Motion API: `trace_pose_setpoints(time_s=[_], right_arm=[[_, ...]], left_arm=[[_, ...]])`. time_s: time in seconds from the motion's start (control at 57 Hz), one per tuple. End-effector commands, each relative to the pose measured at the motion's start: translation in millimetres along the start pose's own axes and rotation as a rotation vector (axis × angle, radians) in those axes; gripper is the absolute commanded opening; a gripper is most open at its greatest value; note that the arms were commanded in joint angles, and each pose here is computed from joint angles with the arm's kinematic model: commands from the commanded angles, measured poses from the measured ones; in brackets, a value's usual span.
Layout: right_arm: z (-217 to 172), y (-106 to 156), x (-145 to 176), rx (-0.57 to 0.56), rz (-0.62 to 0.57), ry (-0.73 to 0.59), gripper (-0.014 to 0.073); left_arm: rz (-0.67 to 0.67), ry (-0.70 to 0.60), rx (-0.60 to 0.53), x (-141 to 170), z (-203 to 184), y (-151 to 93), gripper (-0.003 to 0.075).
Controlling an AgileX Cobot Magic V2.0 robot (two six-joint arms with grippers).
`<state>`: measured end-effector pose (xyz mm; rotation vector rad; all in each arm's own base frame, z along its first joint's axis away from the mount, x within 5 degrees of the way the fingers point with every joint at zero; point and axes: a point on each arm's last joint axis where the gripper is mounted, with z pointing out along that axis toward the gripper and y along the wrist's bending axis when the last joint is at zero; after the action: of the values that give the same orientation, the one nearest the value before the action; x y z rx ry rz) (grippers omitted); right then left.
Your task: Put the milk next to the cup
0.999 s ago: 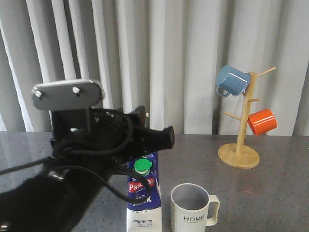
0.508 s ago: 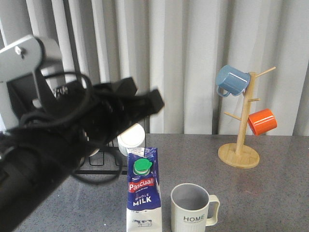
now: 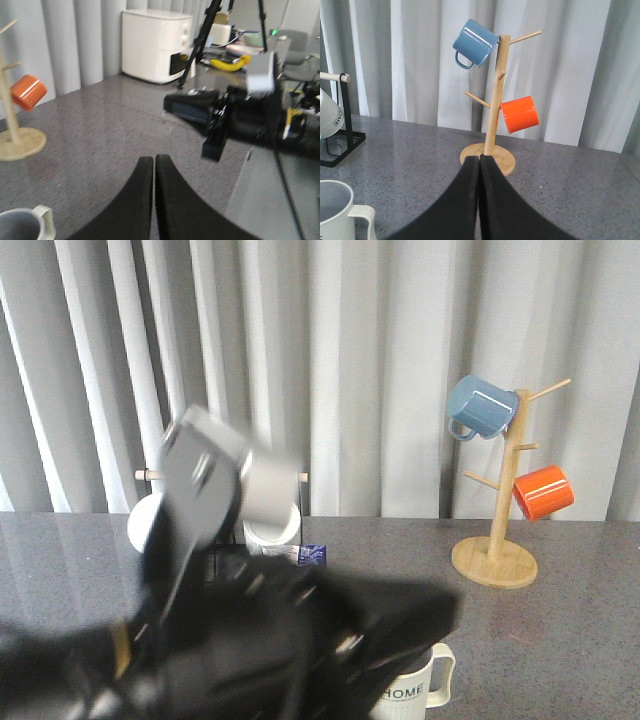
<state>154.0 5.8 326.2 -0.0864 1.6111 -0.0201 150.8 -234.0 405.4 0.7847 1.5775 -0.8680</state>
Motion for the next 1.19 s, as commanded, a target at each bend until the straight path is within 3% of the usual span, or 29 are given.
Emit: trace_pose_setpoints(time_s=[0.0,0.158,0.263,0.368,0.473,0.684,0.929,0.982,1.174], right_arm=[[-1,-1,-18,0.004,-0.01,-0.106,-0.0007],[-1,-1,-18,0.004,-0.01,-0.106,-0.0007],[-1,-1,-18,0.004,-0.01,-0.105,-0.0007],[-1,-1,-18,0.004,-0.01,-0.105,-0.0007],[-1,-1,-18,0.004,-0.01,-0.105,-0.0007],[-1,-1,-18,0.004,-0.01,-0.105,-0.0007],[-1,-1,-18,0.004,-0.01,-0.105,-0.0007],[-1,-1,-18,0.004,-0.01,-0.105,-0.0007],[-1,-1,-18,0.004,-0.01,-0.105,-0.0007]], left_arm=[[0.037,-0.203,-0.145,-4,-44,17,-0.0008],[0.149,-0.203,-0.331,36,-100,47,-0.0008],[0.221,-0.201,-0.526,58,-137,69,-0.0008],[0.233,-0.201,-0.726,75,-167,84,-0.0008],[0.226,-0.213,-0.846,92,-187,87,-0.0007],[0.244,-0.24,-0.873,137,-205,73,-0.0007],[-0.003,-0.415,-0.963,196,-224,65,-0.0007],[-0.028,-0.454,-0.969,203,-226,63,-0.0007],[-0.06,-0.391,-0.974,211,-227,59,-0.0006]])
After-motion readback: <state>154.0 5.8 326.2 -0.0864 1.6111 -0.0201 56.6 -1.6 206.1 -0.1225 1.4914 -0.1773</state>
